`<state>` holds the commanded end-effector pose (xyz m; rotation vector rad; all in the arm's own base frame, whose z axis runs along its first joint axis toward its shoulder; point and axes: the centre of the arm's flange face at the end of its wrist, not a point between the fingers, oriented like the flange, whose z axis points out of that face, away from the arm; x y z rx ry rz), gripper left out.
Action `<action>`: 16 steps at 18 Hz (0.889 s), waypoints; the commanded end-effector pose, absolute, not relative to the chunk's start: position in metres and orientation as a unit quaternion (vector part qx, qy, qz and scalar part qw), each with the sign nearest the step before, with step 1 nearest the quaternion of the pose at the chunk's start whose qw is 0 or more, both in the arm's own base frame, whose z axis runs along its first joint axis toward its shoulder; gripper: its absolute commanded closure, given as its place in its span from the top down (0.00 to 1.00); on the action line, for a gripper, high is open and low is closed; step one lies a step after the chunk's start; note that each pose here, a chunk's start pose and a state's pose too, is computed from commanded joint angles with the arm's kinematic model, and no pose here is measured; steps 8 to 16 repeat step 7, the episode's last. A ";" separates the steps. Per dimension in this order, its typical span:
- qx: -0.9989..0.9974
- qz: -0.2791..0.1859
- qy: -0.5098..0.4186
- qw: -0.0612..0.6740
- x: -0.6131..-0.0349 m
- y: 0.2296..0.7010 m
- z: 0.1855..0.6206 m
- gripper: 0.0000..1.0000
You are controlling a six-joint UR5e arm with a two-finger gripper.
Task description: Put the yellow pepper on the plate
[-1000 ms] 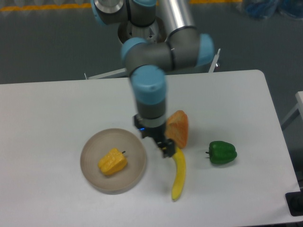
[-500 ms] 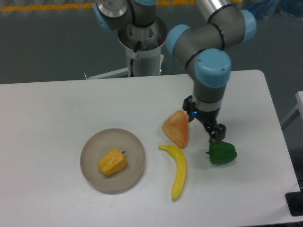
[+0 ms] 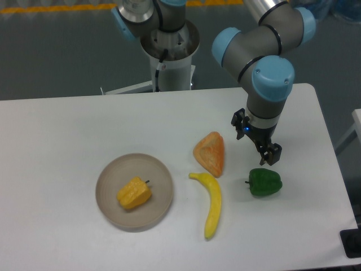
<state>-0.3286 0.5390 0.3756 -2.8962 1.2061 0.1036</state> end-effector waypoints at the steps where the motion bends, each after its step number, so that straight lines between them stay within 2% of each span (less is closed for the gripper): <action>1: -0.923 0.033 0.384 0.001 -0.329 0.539 0.376 1.00; 16: -0.922 0.034 0.385 0.002 -0.328 0.540 0.376 1.00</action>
